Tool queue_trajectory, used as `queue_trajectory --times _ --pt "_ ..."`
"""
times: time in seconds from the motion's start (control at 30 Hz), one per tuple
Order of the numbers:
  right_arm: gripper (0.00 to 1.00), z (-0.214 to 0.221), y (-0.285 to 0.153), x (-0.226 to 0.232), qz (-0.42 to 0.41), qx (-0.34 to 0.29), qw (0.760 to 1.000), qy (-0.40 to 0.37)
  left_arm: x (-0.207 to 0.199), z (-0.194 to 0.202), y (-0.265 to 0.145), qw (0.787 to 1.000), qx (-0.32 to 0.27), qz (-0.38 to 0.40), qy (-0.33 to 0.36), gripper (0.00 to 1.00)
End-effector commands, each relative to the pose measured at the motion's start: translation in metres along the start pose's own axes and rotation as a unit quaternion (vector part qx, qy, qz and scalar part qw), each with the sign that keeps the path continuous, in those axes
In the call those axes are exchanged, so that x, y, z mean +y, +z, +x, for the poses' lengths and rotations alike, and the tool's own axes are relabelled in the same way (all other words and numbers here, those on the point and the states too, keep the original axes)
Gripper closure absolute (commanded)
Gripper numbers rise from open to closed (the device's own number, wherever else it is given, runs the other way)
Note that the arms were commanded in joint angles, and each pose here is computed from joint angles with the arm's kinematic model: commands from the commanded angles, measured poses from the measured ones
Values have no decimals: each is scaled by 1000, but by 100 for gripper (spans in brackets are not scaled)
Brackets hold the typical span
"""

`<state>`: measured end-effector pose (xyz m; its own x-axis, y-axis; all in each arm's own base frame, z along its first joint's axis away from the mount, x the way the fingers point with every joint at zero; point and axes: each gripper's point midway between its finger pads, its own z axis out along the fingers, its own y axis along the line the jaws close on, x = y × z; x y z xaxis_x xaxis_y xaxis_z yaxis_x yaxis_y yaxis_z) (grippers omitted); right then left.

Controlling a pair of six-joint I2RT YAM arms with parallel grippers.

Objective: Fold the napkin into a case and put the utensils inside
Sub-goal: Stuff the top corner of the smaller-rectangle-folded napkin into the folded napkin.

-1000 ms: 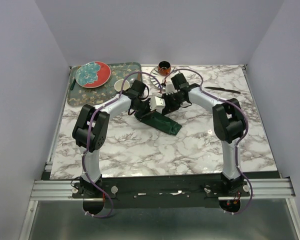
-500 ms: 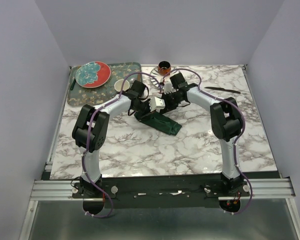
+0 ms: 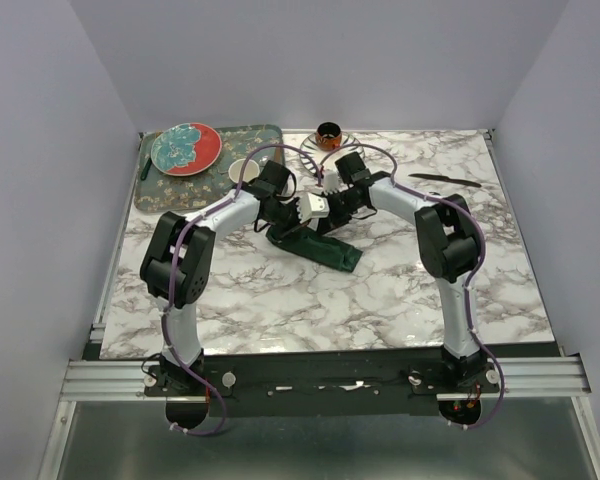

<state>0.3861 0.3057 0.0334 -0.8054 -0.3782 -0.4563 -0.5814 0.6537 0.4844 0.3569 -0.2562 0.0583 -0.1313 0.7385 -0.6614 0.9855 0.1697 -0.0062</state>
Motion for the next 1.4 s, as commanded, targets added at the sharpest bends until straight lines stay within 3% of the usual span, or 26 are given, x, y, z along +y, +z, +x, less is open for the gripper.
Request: queue_trajectory --times 0.0,1.13,1.37 --pt "96 15 6 17 -29 16 999 -10 -16 -13 -13 1000 -22 14 -6 100" --pt "96 23 7 47 -80 21 996 -29 -15 3 12 998 30 18 -57 100" --pt "89 16 4 47 -74 17 997 -16 -17 6 12 997 34 16 -61 100"
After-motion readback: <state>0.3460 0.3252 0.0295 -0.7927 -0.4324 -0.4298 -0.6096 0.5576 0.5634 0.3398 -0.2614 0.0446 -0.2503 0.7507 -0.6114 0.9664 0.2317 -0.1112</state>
